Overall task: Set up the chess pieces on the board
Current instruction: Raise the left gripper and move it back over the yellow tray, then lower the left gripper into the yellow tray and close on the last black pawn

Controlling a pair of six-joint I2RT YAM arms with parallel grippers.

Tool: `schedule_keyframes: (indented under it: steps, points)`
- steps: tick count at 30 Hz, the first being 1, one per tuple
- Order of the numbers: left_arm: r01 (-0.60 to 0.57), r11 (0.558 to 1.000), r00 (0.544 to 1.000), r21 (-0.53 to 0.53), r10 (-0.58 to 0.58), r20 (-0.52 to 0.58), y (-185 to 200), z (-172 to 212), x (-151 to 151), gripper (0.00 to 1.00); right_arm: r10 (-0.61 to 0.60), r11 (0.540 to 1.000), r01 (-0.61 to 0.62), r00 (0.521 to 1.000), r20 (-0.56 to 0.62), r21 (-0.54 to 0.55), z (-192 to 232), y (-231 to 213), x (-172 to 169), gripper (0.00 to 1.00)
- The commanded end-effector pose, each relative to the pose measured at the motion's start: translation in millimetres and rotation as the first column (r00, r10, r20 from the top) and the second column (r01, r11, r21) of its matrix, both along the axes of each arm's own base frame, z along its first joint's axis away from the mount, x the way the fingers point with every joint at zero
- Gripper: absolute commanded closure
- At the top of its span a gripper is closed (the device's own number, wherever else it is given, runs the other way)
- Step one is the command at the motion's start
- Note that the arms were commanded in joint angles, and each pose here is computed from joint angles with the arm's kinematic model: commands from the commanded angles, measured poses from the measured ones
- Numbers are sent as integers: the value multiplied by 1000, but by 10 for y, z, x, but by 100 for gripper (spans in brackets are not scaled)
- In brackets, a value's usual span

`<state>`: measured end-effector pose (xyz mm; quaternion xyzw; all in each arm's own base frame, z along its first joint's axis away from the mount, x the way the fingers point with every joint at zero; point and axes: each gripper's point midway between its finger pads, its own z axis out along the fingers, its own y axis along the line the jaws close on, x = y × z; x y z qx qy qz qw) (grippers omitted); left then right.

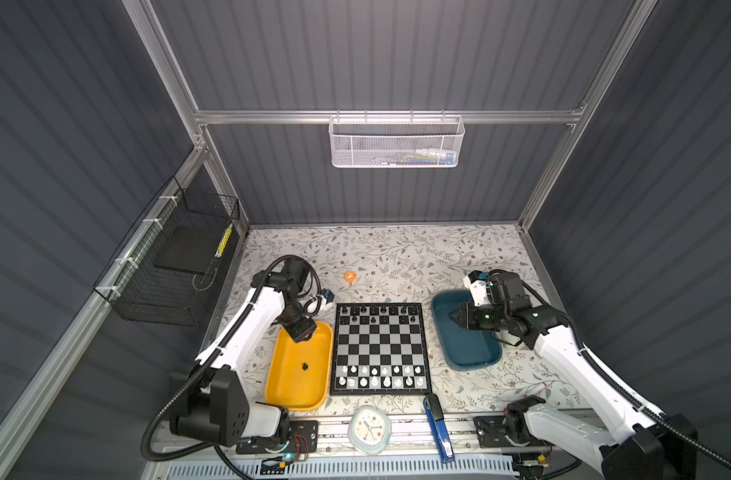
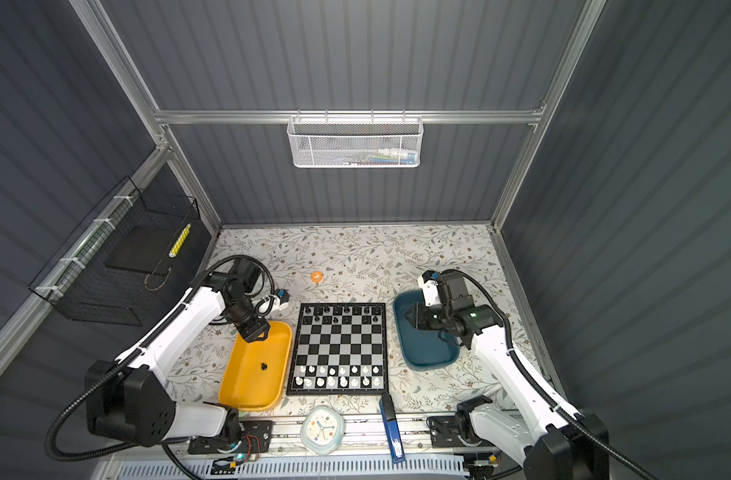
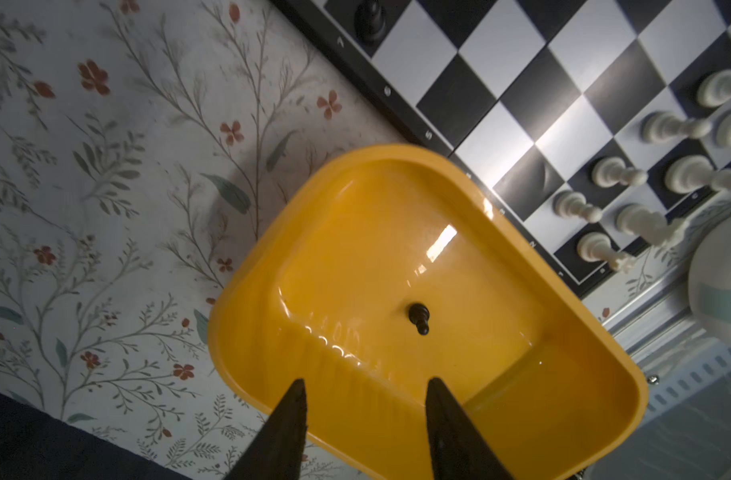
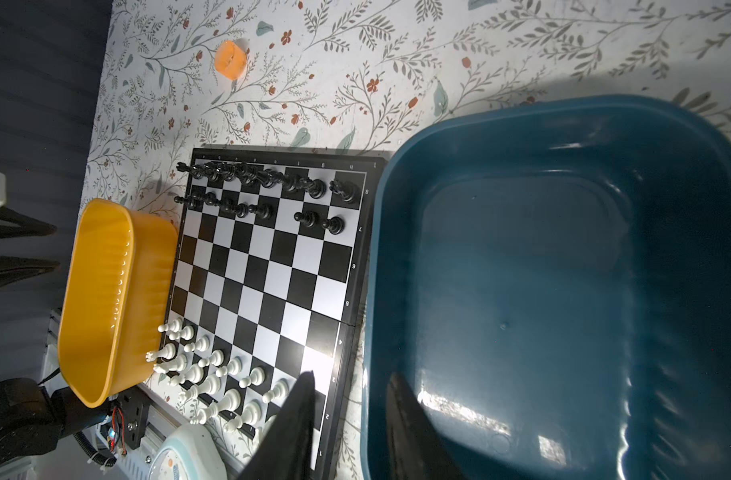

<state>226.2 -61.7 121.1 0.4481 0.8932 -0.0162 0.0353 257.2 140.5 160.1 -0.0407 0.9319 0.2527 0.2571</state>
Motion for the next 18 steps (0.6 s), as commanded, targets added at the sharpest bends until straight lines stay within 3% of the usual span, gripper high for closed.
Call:
schedule_keyframes:
  steps: [1,6,18]
  points:
    - [29,1000,998,-9,-29,-53,104,-140,-258,53,28,999,-29,999,43,24,149,62,61,67]
    - [-2,999,994,-37,-2,-110,124,-325,-474,55,26,999,-27,999,38,22,111,61,60,67]
    - [-62,995,989,-84,50,-140,34,-596,-502,60,25,999,-25,999,35,25,100,65,65,68]
